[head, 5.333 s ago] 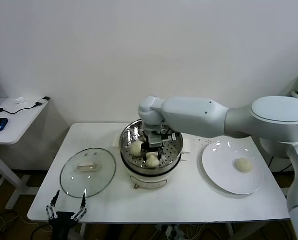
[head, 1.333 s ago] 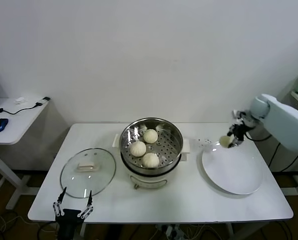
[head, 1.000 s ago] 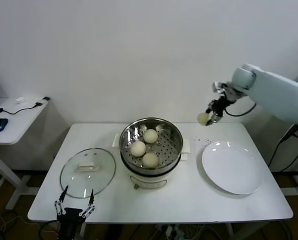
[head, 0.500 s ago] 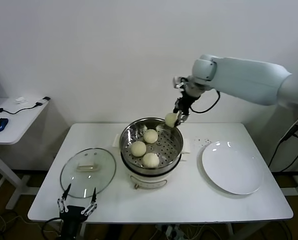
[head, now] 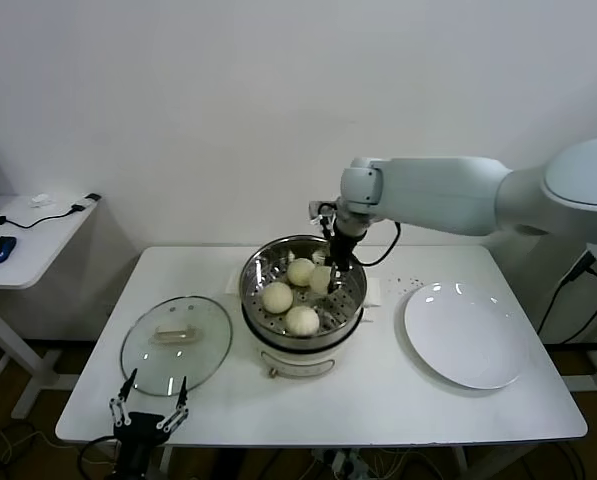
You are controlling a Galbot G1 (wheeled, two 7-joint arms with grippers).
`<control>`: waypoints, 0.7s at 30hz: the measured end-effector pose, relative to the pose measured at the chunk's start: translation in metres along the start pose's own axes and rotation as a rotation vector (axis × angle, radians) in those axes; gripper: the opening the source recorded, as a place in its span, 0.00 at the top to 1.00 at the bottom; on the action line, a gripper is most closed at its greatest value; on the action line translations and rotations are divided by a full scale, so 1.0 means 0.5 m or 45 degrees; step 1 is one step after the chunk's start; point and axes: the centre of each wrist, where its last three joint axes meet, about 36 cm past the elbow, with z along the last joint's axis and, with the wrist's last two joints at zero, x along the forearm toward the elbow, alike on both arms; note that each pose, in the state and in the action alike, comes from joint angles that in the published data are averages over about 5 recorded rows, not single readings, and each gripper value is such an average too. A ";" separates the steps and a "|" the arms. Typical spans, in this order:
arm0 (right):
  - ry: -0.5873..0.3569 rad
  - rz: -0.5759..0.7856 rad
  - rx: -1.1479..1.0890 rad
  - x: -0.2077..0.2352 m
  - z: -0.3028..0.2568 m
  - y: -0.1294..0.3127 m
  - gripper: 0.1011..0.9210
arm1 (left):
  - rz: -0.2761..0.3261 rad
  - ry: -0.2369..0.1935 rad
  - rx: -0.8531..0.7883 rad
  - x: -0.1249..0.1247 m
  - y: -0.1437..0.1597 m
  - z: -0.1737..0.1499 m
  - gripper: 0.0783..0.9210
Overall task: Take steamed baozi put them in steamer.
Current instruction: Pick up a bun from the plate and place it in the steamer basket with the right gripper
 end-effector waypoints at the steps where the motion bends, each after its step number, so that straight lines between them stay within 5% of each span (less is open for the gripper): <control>1: 0.004 -0.004 -0.004 -0.009 0.001 0.001 0.42 | 0.000 0.002 -0.001 0.000 0.001 0.001 0.12; 15: 0.039 -0.003 -0.048 -0.047 0.023 0.003 0.41 | 0.013 0.005 -0.008 0.000 0.002 0.010 0.12; 21: 0.037 -0.005 -0.057 -0.047 0.025 0.004 0.24 | 0.013 0.005 -0.010 0.002 0.002 0.011 0.12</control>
